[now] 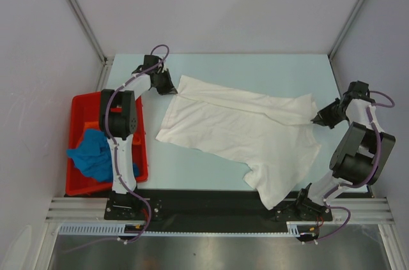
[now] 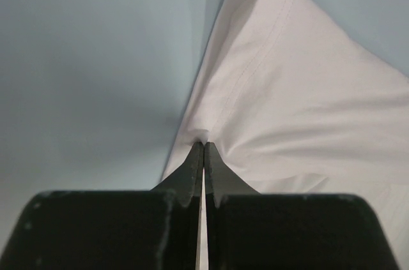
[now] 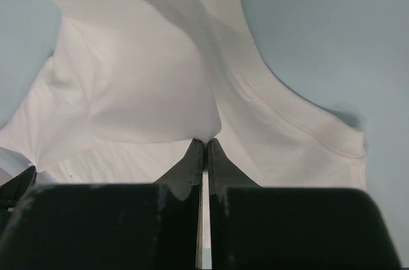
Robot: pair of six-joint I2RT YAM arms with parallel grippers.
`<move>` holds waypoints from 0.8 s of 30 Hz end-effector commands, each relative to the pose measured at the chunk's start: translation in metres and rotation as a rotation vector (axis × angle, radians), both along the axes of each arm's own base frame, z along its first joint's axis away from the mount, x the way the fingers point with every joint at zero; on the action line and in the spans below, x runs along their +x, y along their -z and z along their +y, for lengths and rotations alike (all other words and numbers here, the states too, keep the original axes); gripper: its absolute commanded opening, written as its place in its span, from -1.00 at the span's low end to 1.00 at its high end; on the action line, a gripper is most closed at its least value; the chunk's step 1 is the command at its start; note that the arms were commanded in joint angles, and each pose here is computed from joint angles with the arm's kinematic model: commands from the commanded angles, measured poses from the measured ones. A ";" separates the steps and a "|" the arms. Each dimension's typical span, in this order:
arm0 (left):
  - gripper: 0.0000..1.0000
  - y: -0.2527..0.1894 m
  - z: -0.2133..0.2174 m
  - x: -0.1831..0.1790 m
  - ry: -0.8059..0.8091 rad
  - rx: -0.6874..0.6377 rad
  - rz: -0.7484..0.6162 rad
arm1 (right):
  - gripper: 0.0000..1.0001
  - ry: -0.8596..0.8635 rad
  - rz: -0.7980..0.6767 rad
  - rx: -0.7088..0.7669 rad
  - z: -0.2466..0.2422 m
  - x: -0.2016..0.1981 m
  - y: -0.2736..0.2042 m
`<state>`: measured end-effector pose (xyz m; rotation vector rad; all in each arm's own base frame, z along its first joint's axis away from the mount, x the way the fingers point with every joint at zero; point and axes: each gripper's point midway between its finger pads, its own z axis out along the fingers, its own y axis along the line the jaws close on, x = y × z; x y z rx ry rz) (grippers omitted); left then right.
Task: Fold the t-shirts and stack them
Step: Fold the tshirt
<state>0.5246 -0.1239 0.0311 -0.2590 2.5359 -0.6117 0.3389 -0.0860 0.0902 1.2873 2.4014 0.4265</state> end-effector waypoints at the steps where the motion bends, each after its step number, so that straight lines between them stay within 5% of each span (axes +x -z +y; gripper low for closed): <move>1: -0.99 -0.021 0.013 0.008 -0.010 0.031 -0.062 | -1.00 0.020 -0.040 -0.050 -0.012 -0.001 -0.009; 14: -0.95 -0.016 0.014 0.002 -0.014 0.050 -0.040 | -0.92 0.019 0.012 -0.054 -0.014 -0.012 0.015; 17: -0.58 -0.010 0.016 -0.001 -0.012 0.063 -0.004 | -0.78 -0.002 0.055 -0.044 -0.009 -0.023 0.020; 18: -0.20 -0.018 0.019 -0.001 -0.025 0.084 -0.015 | -0.60 -0.006 0.057 -0.058 -0.009 -0.027 0.017; 22: 0.40 -0.057 0.028 -0.001 -0.081 0.136 -0.110 | -0.03 0.045 -0.026 -0.130 -0.013 -0.028 -0.003; 24: 0.45 -0.071 0.025 0.005 -0.085 0.145 -0.158 | 0.16 0.019 -0.085 -0.182 -0.014 -0.005 -0.019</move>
